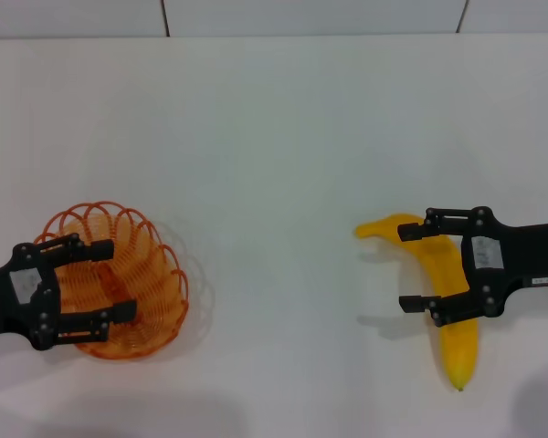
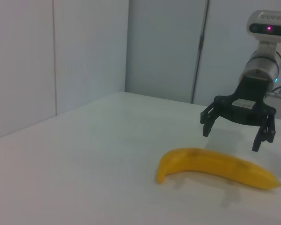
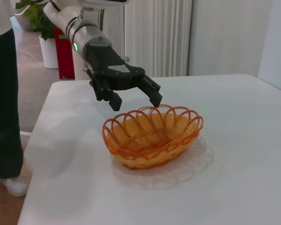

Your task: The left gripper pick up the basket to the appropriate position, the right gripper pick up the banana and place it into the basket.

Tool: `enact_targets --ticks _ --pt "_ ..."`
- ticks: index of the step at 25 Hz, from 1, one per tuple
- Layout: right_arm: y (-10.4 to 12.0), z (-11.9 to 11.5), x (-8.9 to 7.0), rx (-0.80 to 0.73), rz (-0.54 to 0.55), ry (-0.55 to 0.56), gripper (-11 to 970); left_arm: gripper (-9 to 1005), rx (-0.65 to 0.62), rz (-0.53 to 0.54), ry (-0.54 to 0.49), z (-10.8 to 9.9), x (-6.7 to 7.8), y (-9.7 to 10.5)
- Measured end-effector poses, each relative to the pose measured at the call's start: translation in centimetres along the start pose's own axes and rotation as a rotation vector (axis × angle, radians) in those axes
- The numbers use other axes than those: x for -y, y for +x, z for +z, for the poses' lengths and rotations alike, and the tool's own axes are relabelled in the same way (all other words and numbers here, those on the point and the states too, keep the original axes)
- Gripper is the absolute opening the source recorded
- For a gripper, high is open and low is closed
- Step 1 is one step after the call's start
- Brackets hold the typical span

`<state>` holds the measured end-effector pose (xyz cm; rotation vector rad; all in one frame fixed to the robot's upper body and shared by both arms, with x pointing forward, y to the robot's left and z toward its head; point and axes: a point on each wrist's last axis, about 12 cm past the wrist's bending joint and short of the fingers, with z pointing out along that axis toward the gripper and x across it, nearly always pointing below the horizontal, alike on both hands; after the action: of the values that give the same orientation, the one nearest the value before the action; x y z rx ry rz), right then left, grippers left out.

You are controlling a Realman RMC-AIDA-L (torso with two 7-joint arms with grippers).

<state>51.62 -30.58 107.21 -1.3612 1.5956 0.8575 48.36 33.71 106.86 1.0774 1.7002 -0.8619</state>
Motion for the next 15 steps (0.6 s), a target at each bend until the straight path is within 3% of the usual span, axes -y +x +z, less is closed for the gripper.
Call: enact_targets --ticks 15 --pt "0.01 0.0 0.03 -0.001 -0.001 0.002 893 879 0.0 0.002 0.01 0.3 -0.07 -0.1"
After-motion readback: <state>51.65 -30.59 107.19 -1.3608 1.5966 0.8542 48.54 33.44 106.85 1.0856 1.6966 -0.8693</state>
